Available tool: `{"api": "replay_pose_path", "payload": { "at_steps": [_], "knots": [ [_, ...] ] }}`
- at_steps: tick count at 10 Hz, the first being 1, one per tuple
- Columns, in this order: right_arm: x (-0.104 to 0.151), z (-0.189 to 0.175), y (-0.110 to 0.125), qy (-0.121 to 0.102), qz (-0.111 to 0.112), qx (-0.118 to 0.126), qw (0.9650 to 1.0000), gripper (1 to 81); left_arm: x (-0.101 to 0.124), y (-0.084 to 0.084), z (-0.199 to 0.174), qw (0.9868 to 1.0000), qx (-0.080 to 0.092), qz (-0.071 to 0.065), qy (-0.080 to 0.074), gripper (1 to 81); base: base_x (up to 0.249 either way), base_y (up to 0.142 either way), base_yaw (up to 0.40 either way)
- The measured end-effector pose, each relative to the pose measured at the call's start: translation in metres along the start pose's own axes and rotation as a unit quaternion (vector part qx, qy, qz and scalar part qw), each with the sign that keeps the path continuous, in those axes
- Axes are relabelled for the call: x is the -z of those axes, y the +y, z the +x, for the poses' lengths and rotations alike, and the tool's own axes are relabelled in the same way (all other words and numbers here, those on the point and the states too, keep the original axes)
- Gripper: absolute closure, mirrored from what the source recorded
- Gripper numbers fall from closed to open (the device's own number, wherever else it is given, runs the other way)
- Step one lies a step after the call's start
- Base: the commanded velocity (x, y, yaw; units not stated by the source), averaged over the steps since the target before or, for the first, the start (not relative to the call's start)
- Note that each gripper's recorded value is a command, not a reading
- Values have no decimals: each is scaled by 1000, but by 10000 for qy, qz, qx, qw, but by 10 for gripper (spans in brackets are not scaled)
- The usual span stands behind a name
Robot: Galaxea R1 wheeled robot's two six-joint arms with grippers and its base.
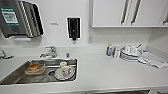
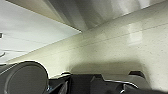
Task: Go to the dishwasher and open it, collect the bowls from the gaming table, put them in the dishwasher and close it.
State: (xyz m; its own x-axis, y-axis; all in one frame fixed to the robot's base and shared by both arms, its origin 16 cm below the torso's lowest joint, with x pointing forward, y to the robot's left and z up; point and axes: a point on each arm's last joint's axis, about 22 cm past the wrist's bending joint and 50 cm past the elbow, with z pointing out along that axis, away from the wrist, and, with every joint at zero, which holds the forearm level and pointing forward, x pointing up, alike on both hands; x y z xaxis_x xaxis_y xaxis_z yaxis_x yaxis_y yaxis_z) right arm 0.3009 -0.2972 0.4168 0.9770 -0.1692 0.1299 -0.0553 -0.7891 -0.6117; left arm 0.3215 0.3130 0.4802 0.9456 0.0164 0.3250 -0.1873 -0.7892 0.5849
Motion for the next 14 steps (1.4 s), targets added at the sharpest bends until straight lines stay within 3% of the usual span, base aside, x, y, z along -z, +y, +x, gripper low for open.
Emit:
{"api": "replay_pose_path", "payload": {
  "at_steps": [5,8,10,12,13,14],
  "knots": [
    [31,34,-9,169,45,43,9998,10,58,44,38,9991,-160,-245,306,10,0,0,0],
    [57,57,-16,322,55,81,9994,10,85,71,62,9973,-307,-389,537,10,0,0,0],
    [58,57,-15,292,50,58,9995,10,100,94,74,9956,-421,-532,644,10,0,0,0],
    [69,72,-23,390,86,118,9991,10,109,101,83,9937,-624,-547,750,10,0,0,0],
    [74,82,-30,419,128,148,9989,10,109,102,85,9933,-641,-550,790,10,0,0,0],
    [81,93,-38,436,172,197,9987,10,110,103,90,9919,-680,-561,909,10,0,0,0]
  ]
}}
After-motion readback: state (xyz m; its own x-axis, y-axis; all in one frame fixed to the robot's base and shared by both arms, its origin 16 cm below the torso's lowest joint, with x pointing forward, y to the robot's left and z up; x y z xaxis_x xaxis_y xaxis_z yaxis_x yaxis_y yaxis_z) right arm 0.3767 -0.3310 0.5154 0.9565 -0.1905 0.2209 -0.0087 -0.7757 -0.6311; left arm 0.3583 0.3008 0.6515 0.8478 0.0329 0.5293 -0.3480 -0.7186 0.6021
